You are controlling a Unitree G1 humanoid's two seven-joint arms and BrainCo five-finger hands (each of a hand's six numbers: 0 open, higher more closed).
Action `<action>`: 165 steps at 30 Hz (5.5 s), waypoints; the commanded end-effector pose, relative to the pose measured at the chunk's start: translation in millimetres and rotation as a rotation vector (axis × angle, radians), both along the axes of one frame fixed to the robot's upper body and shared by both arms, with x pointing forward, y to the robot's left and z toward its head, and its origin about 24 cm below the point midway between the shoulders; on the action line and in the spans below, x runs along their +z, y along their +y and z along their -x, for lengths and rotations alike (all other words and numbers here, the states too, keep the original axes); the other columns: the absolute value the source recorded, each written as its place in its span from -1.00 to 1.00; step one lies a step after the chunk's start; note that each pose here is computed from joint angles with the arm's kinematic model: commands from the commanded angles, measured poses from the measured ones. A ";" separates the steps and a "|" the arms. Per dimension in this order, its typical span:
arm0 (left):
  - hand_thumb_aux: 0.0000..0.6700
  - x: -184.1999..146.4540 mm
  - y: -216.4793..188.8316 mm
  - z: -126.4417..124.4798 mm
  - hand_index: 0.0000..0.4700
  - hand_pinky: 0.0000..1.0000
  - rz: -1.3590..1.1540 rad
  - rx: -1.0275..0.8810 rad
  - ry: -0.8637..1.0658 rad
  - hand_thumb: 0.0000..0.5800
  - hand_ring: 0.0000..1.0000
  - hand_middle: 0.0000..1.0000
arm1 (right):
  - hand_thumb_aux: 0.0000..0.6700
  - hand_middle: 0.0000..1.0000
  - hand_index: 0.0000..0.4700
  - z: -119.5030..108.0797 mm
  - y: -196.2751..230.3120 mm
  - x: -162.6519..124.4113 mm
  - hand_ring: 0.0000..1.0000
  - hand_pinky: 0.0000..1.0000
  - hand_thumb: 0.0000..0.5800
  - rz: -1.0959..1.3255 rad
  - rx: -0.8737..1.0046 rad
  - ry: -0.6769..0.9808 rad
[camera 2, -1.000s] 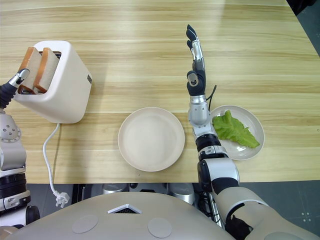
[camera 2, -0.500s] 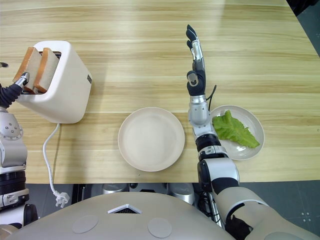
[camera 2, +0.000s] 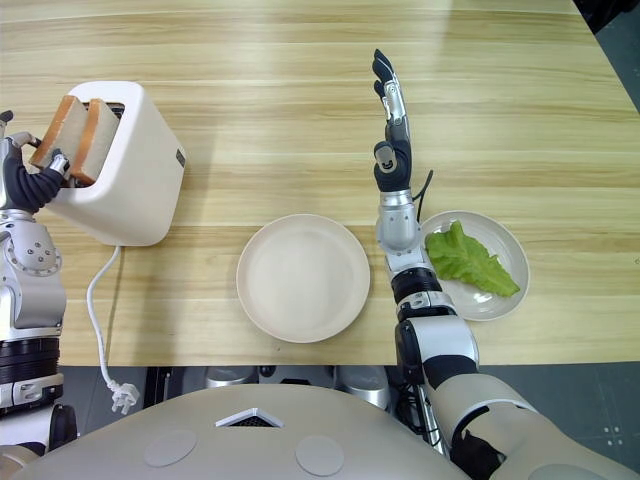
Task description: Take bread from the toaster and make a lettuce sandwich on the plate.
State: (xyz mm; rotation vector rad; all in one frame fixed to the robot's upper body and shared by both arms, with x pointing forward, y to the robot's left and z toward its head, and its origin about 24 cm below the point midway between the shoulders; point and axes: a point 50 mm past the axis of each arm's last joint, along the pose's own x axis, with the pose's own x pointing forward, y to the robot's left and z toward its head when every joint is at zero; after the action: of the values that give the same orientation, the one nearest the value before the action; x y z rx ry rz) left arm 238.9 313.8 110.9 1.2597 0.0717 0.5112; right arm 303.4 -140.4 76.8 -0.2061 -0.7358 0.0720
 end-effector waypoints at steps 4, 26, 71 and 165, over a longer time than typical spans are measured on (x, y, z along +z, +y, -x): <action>1.00 10.3 -0.1 0.0 0.96 -0.36 -0.007 -0.019 -0.049 1.00 -0.36 -0.36 | -1.00 -1.00 -1.00 -0.8 2.1 -0.2 -1.00 -1.00 -1.00 0.005 0.005 0.003; 1.00 139.1 -81.9 11.5 0.96 1.00 0.128 -0.618 -0.618 1.00 1.00 1.00 | -1.00 -1.00 -1.00 58.3 -123.5 32.6 -1.00 -1.00 -1.00 0.487 -0.456 -0.199; 1.00 -105.4 -184.3 22.5 0.96 1.00 0.960 -0.829 0.625 1.00 1.00 1.00 | -0.38 -1.00 -0.39 111.2 -212.1 -80.3 -1.00 -1.00 0.05 1.228 -0.408 0.525; -1.00 65.2 -65.0 9.5 -1.00 -1.00 0.264 -0.587 -0.311 -1.00 -1.00 -1.00 | 1.00 1.00 0.96 40.8 55.7 -53.9 1.00 1.00 1.00 0.797 0.700 0.336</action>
State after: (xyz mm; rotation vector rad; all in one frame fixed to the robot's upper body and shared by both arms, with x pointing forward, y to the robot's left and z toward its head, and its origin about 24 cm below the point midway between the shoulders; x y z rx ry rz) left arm 230.9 242.2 168.6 0.8772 -0.4478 0.0821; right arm 258.4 -85.0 28.9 -0.6235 -0.4180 1.0246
